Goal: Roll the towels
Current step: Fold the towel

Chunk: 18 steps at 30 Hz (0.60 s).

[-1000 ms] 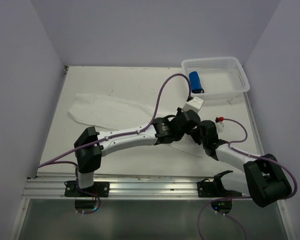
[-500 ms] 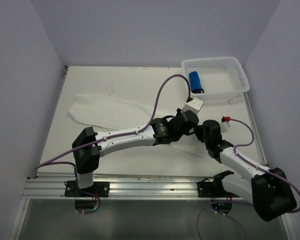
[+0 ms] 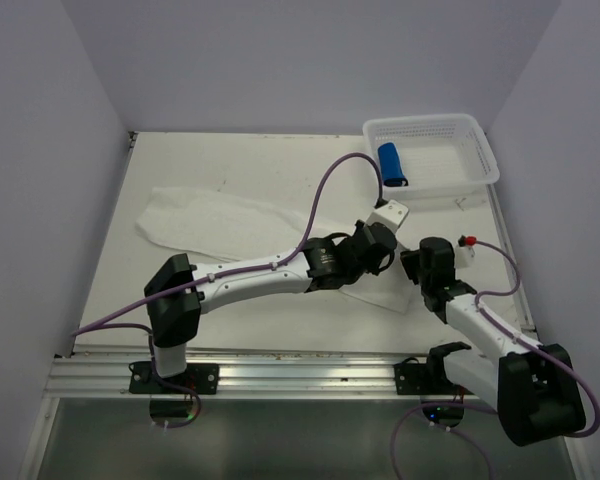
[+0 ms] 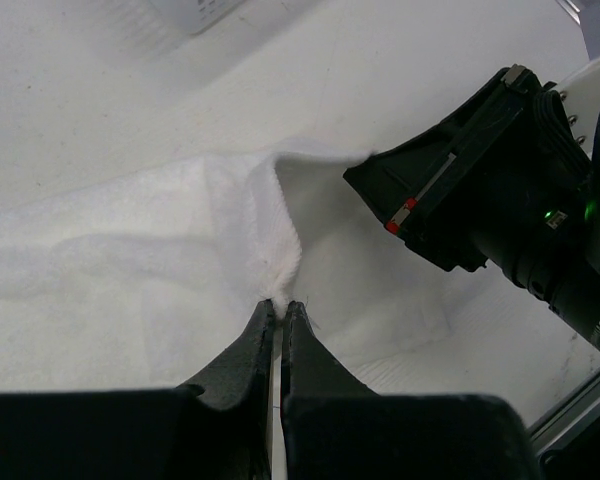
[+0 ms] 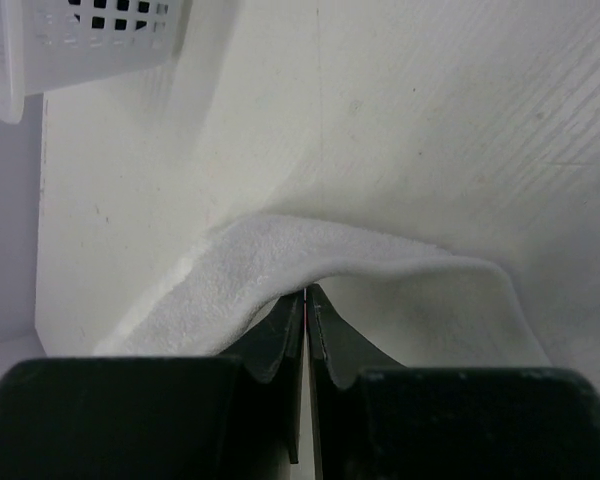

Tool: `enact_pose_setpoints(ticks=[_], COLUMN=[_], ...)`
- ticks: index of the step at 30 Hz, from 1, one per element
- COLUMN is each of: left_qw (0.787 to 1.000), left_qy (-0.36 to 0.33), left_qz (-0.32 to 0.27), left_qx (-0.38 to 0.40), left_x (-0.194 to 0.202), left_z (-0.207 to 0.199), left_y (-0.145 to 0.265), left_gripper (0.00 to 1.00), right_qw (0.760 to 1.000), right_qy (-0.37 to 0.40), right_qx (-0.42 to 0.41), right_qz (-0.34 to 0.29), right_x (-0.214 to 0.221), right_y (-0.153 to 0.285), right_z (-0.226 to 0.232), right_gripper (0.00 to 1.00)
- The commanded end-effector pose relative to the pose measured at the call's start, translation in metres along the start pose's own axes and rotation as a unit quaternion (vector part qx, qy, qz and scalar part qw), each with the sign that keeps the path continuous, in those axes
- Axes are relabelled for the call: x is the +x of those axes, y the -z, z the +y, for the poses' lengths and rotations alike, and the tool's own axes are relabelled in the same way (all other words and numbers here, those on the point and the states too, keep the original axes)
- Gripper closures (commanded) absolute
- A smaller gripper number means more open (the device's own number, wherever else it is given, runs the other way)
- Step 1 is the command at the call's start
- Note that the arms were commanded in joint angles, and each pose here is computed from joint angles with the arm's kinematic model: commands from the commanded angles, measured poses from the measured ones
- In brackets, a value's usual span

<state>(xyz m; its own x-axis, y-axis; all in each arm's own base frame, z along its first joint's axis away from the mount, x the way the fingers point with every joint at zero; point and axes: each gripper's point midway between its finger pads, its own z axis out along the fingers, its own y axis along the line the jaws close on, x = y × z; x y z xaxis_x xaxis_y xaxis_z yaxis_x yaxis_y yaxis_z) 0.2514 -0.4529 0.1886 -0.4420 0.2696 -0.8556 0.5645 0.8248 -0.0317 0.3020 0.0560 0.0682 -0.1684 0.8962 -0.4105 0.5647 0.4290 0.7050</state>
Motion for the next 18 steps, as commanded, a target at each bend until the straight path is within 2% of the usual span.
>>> enact_pose_setpoints(ticks=[1, 8, 18], left_qw=[0.999, 0.998, 0.996], left_qy=[0.021, 0.021, 0.018], left_qz=[-0.027, -0.016, -0.01], left_qx=[0.031, 0.054, 0.084], left_x=[-0.018, -0.012, -0.005], left_z=[-0.015, -0.029, -0.048], left_y=[-0.001, -0.011, -0.015], left_gripper=[1.0, 1.0, 1.0], right_qw=[1.0, 0.999, 0.999], right_qy=[-0.002, 0.023, 0.023], right_qx=[-0.008, -0.02, 0.016], right_qz=[0.0, 0.03, 0.024], right_x=[-0.012, -0.005, -0.014], right_y=[-0.002, -0.005, -0.005], right_z=[0.015, 0.026, 0.01], right_gripper=[0.91, 0.87, 0.86])
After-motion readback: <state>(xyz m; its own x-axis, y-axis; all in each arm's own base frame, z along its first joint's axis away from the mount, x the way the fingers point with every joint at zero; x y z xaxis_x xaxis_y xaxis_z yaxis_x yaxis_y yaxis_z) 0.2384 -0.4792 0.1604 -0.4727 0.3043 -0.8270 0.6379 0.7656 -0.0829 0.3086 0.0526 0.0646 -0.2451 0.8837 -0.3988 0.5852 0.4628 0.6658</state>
